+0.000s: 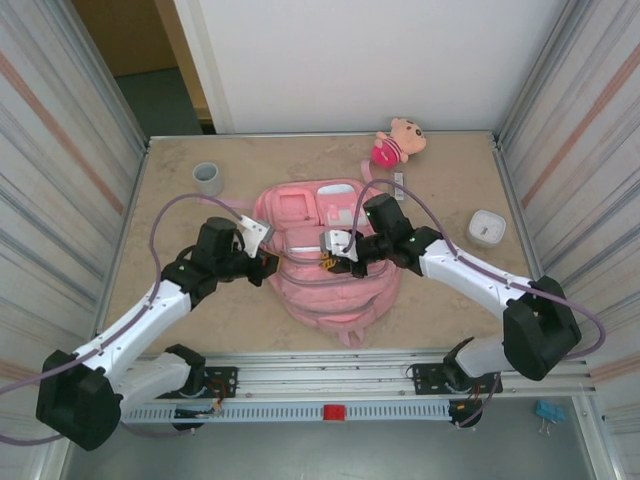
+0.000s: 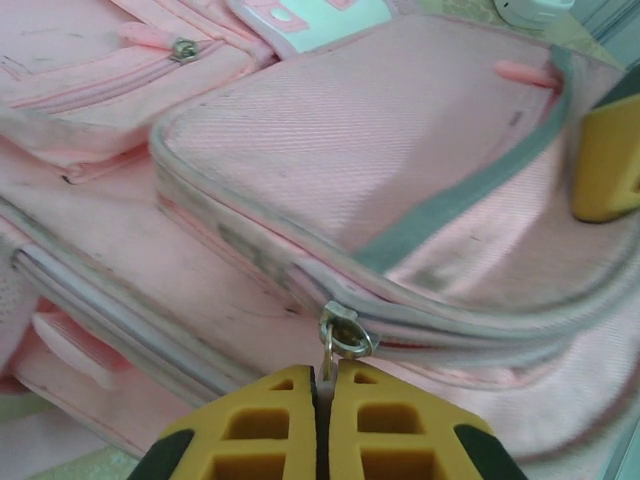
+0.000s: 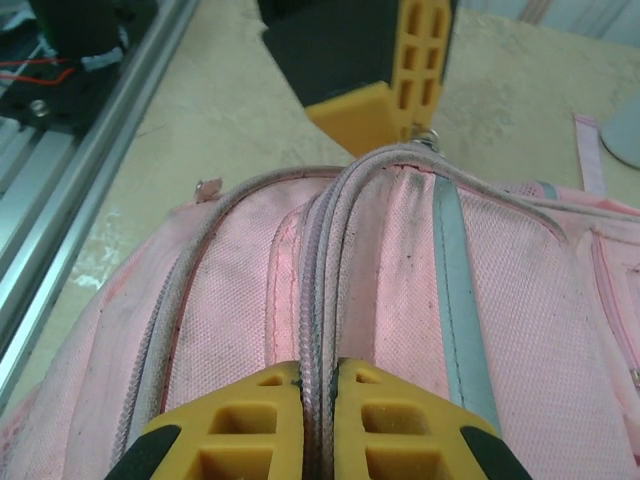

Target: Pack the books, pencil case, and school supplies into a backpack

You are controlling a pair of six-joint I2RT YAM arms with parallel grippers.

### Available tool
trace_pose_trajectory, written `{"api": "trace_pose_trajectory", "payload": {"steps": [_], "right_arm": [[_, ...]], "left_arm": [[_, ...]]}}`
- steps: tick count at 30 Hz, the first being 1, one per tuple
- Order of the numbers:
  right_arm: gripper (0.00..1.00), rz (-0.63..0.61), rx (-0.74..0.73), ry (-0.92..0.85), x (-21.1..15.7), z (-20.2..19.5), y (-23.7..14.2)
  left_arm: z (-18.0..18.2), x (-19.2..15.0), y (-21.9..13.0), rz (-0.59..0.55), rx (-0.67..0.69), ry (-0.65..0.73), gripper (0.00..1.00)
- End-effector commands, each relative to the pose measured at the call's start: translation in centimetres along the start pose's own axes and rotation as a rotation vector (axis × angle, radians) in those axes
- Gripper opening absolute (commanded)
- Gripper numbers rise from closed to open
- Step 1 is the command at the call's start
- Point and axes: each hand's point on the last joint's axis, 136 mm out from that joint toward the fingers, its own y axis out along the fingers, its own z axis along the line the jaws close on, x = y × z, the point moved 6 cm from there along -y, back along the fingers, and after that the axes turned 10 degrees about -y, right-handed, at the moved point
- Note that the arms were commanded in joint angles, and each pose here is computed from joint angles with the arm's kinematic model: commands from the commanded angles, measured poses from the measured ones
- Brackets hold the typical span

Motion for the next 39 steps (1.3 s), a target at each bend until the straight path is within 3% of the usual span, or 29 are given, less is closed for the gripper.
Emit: {"api": "trace_pose_trajectory", "payload": {"steps": [1, 5, 9, 13, 17, 19, 25, 31, 32, 36, 39], "right_arm": [[0.0, -0.081, 0.079, -0.057, 2.3, 1.6, -1.9], [0.0, -0.079, 0.096, -0.078, 2.6, 2.0, -2.0], [0.0, -0.07, 0.104, -0.071, 2.4, 1.9, -1.7], [0.0, -0.05, 0.092, -0.077, 1.8, 1.5, -1.2], [0.0, -0.054, 0.1, -0.1, 1.7, 1.0, -0.6], [0.0, -0.063, 0.116, -0.118, 1.9, 0.8, 0.0], [0.0, -0.09, 0.191, -0.179, 3.6, 0.9, 2.1], [0.0, -0.072, 0.203, -0.16, 2.8, 0.7, 3.2], [0.05, -0.053, 0.19, -0.13, 2.5, 0.4, 3.3], [0.42, -0.077, 0.088, 0.111, 2.4, -1.5, 1.8], [0.59, -0.061, -0.04, 0.39, 2.2, -3.7, -0.3]], "left_arm": [[4.8, 0.2, 0.3, -0.014, 0.261, -0.096, 0.0], [6.4, 0.9, 1.5, 0.008, 0.331, -0.171, 0.02], [6.4, 2.3, 2.6, -0.031, 0.302, -0.189, 0.06], [5.4, 3.5, 1.8, -0.072, 0.258, -0.216, 0.29], [4.4, 4.5, -1.2, -0.164, 0.279, -0.233, 0.51], [3.9, 4.8, -2.8, -0.209, 0.299, -0.234, 0.57], [3.8, 4.3, -6.0, -0.25, 0.395, -0.224, 0.6], [3.9, 3.7, -6.2, -0.255, 0.397, -0.227, 0.6], [3.8, 3.8, -5.8, -0.255, 0.372, -0.226, 0.6], [3.3, 4.0, -3.7, -0.229, 0.253, -0.266, 0.6], [3.6, 4.1, -1.8, -0.187, 0.216, -0.314, 0.59]]}}
